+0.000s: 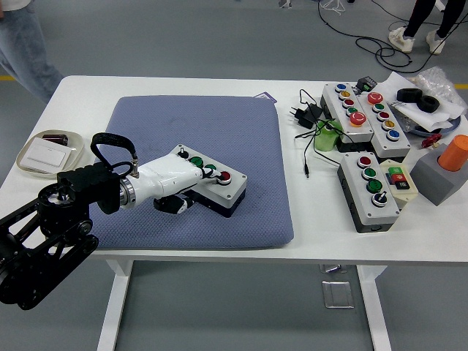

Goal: Pick up the button,place it on the desk,press the button,press the button

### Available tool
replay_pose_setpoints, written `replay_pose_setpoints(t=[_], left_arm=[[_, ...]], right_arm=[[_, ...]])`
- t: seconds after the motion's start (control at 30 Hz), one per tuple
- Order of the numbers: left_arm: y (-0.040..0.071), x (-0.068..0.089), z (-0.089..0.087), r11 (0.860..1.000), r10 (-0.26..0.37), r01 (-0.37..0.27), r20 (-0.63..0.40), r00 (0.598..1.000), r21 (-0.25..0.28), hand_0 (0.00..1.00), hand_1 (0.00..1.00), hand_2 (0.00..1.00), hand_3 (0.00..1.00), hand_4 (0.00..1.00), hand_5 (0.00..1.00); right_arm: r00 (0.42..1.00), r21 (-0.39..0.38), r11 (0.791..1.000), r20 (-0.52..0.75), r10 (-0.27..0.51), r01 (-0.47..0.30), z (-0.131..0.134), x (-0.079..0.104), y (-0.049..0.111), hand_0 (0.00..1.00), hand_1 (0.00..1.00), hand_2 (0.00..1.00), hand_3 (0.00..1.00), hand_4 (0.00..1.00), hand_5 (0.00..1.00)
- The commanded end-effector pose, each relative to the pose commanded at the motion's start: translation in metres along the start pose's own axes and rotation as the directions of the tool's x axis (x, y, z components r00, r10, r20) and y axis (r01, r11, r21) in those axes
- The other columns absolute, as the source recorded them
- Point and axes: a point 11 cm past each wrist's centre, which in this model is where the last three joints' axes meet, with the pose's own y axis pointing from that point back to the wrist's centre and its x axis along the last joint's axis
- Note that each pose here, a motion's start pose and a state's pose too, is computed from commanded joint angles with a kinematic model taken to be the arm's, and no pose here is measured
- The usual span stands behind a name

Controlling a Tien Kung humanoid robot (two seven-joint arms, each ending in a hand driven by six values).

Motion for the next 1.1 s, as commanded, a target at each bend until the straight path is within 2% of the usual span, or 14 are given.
replay_pose_setpoints(t=[0.33, 0.57, 0.8, 0.9, 0.97, 1.0, 1.03, 1.07, 1.1], left_arm=[[-0.003, -0.013, 0.0, 0.998, -0.068, 0.068, 0.008, 0.998, 0.002, 0.075, 0.002, 0.024, 0.868, 0.358, 0.002], [-0.002, -0.009, 0.0, 0.999, -0.052, 0.052, 0.009, 0.999, 0.002, 0.075, 0.002, 0.025, 0.862, 0.362, 0.002], [0.004, 0.013, 0.0, 0.998, 0.058, -0.058, 0.002, 0.998, 0.0, 0.076, 0.002, 0.027, 0.866, 0.368, 0.002], [0.012, 0.034, -0.001, 0.985, 0.172, -0.172, -0.001, 0.985, 0.007, 0.076, 0.002, 0.027, 0.866, 0.368, 0.002], [0.014, 0.039, -0.002, 0.979, 0.201, -0.201, -0.001, 0.98, 0.009, 0.076, 0.002, 0.027, 0.866, 0.368, 0.002], [0.018, 0.048, -0.004, 0.967, 0.253, -0.253, -0.002, 0.967, 0.023, 0.08, 0.003, 0.053, 0.864, 0.432, 0.002], [0.021, 0.054, -0.006, 0.956, 0.291, -0.29, -0.003, 0.957, 0.035, 0.08, 0.003, 0.053, 0.864, 0.432, 0.002], [0.025, 0.062, -0.011, 0.937, 0.346, -0.345, -0.005, 0.938, 0.057, 0.08, 0.003, 0.053, 0.864, 0.432, 0.002], [0.027, 0.066, -0.013, 0.926, 0.373, -0.372, -0.003, 0.928, 0.063, 0.08, 0.003, 0.053, 0.864, 0.432, 0.002]], right_arm=[[1.0, -0.005, 1.0, -0.002, 0.002, -0.002, 0.002, 0.001, 0.0, 0.661, 0.579, 0.61, 0.591, 0.297, 0.06], [1.0, -0.007, 1.0, -0.001, 0.003, -0.003, 0.003, 0.001, 0.0, 0.662, 0.579, 0.61, 0.591, 0.298, 0.058], [1.0, -0.007, 1.0, -0.002, 0.003, -0.003, 0.004, 0.001, 0.0, 0.662, 0.579, 0.611, 0.591, 0.298, 0.058], [1.0, -0.006, 1.0, -0.002, 0.003, -0.003, 0.004, 0.001, 0.0, 0.662, 0.579, 0.611, 0.591, 0.298, 0.058], [1.0, -0.006, 1.0, -0.002, 0.003, -0.003, 0.003, 0.001, 0.0, 0.662, 0.579, 0.611, 0.591, 0.298, 0.058], [1.0, -0.006, 1.0, -0.001, 0.003, -0.003, 0.003, 0.001, 0.0, 0.662, 0.579, 0.611, 0.592, 0.298, 0.058], [1.0, -0.006, 1.0, -0.001, 0.003, -0.003, 0.003, 0.001, 0.0, 0.662, 0.579, 0.611, 0.592, 0.298, 0.058], [1.0, -0.006, 1.0, -0.002, 0.003, -0.003, 0.003, 0.001, 0.0, 0.662, 0.579, 0.611, 0.592, 0.298, 0.058], [1.0, -0.006, 1.0, -0.002, 0.003, -0.003, 0.003, 0.001, 0.0, 0.662, 0.579, 0.611, 0.592, 0.298, 0.058]])
